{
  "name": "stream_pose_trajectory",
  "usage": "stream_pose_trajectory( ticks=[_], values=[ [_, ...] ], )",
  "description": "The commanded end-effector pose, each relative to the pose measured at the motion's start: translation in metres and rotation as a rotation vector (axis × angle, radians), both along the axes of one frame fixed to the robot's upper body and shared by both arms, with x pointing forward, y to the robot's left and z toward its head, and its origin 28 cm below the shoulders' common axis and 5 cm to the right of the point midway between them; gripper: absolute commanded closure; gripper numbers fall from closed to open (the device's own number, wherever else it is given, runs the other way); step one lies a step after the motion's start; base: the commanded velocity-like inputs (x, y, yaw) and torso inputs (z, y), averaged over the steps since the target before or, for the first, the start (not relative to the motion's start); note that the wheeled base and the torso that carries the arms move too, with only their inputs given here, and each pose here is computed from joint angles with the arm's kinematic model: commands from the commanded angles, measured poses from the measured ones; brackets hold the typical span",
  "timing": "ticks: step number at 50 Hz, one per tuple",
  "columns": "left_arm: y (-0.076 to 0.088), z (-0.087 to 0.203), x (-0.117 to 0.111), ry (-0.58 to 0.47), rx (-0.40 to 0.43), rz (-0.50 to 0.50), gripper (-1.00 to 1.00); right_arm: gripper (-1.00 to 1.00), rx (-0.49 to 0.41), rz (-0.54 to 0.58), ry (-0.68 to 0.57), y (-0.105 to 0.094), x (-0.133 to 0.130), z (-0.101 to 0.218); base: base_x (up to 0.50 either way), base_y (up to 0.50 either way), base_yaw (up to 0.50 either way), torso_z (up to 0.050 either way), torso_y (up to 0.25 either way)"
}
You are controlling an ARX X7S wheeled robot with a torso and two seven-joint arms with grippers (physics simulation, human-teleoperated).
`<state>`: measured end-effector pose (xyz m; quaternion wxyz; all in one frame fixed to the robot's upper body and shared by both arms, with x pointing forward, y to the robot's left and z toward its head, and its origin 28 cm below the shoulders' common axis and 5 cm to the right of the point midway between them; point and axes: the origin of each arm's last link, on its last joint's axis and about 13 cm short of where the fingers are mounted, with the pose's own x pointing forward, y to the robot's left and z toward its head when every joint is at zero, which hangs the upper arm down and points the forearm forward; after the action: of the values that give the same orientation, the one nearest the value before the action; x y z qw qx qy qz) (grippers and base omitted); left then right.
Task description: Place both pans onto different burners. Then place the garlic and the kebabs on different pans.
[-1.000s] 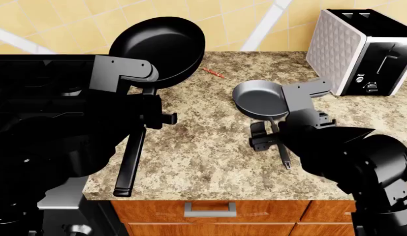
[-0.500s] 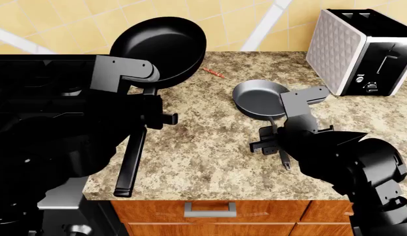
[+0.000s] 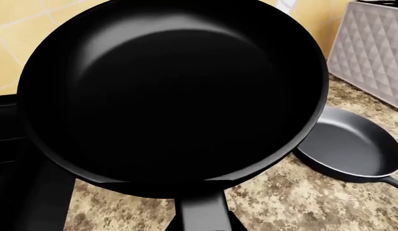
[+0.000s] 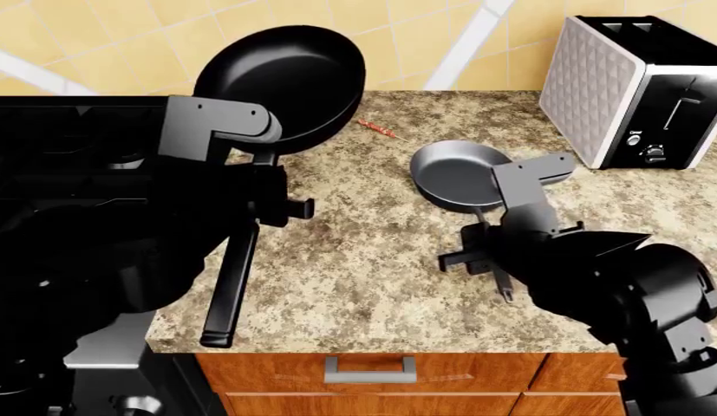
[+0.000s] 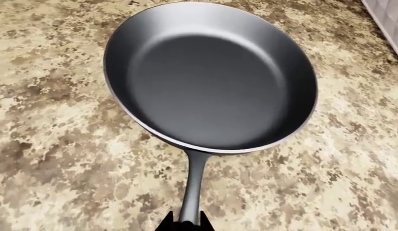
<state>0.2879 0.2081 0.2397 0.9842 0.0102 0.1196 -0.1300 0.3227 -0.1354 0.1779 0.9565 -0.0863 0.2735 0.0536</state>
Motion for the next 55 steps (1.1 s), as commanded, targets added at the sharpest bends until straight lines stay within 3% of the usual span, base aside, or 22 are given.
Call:
stream_pose_trajectory(
  ticks=[1, 14, 55],
  values=[
    [0.004, 0.016, 0.002, -0.091, -0.026, 0.044, 1.0, 1.0, -0.01, -0.035, -0.014, 0.003, -0.001, 0.002, 0.0, 0.0, 0.0, 0.0, 0.01],
    [0.005, 0.015, 0.001, -0.098, -0.038, 0.046, 1.0, 1.0, -0.003, -0.056, -0.119, 0.004, -0.013, 0.023, 0.0, 0.0, 0.0, 0.002, 0.003],
    [0.008, 0.016, -0.003, -0.11, -0.048, 0.051, 1.0, 1.0, -0.033, -0.078, -0.26, 0.006, -0.027, 0.05, 0.0, 0.0, 0.0, 0.001, 0.005]
  ],
)
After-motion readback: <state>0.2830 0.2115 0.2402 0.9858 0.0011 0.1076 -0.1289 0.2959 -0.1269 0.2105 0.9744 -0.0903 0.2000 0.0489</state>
